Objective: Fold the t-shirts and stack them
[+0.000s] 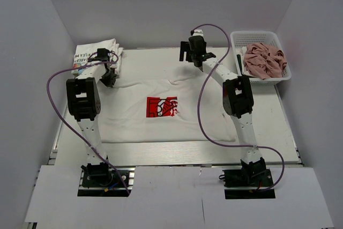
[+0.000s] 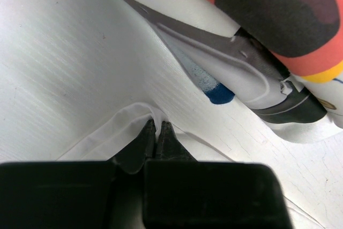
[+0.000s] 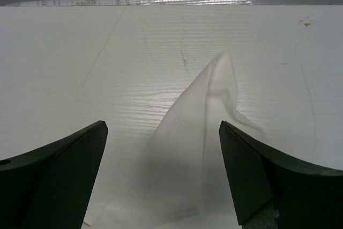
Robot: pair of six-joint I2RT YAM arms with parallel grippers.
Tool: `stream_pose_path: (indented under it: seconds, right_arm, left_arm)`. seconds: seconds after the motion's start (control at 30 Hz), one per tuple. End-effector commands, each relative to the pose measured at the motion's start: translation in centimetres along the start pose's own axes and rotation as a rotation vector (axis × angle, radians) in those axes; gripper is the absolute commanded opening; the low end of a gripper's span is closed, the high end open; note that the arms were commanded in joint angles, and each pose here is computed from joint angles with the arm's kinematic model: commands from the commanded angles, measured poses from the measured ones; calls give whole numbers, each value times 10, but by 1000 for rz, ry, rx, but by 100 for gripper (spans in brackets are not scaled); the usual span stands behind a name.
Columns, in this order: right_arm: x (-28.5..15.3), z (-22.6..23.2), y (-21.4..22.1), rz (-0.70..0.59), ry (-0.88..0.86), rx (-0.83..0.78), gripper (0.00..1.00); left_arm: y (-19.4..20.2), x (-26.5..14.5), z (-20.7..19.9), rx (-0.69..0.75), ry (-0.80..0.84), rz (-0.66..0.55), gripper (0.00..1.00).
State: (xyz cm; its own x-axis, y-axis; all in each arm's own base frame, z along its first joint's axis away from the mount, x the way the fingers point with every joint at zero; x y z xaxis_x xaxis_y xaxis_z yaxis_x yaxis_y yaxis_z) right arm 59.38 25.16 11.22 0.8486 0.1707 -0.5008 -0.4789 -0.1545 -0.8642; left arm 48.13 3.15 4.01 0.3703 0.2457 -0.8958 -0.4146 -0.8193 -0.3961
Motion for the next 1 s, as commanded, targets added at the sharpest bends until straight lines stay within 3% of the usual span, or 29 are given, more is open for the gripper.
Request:
stream_pose_path:
  seconds: [0.0,0.3,0.6,0.67,0.8,0.9,0.93,0.97]
  right_arm:
    - [3,6,-14,-39,-32,4,90]
    - [44,-1,6,-51,-25,20,90]
    - [53,12,31,5,-108,66,89]
    - [53,12,30,-3,-119,69,84]
    - [51,11,21,-34,-107,78,60]
    - [50,1,12,-65,-52,82,47]
    - [48,-3,10,-71,-12,57,33]
    - [48,-5,3,-103,2,53,26]
  left_arm:
    - [-3,-14,8,6,-16,-5,0]
    - [-3,-14,6,3,-4,-3,0]
    - [-6,-15,1,-1,11,-13,0]
    - [-6,-15,1,-1,11,-13,0]
    - [-4,-13,4,1,4,-8,0]
    - [-4,-15,5,10,4,-8,0]
    - [-5,-19,4,9,11,-13,0]
    - [-5,-19,4,8,11,-13,0]
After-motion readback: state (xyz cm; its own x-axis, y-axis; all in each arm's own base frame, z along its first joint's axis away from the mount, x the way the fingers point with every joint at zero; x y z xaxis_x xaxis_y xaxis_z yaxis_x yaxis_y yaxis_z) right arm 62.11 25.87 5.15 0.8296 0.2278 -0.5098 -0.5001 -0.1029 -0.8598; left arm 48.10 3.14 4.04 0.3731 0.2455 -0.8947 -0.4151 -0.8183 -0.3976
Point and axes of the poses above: each gripper's point midway between its finger pads, its own x axis out along the fingers, its own z axis along the line the jaws close on, y = z × x, the point moved 2 cm from there along -x, back along the fingers, and after that the axes turned 11 degrees about -x, right-handed, at the moved point
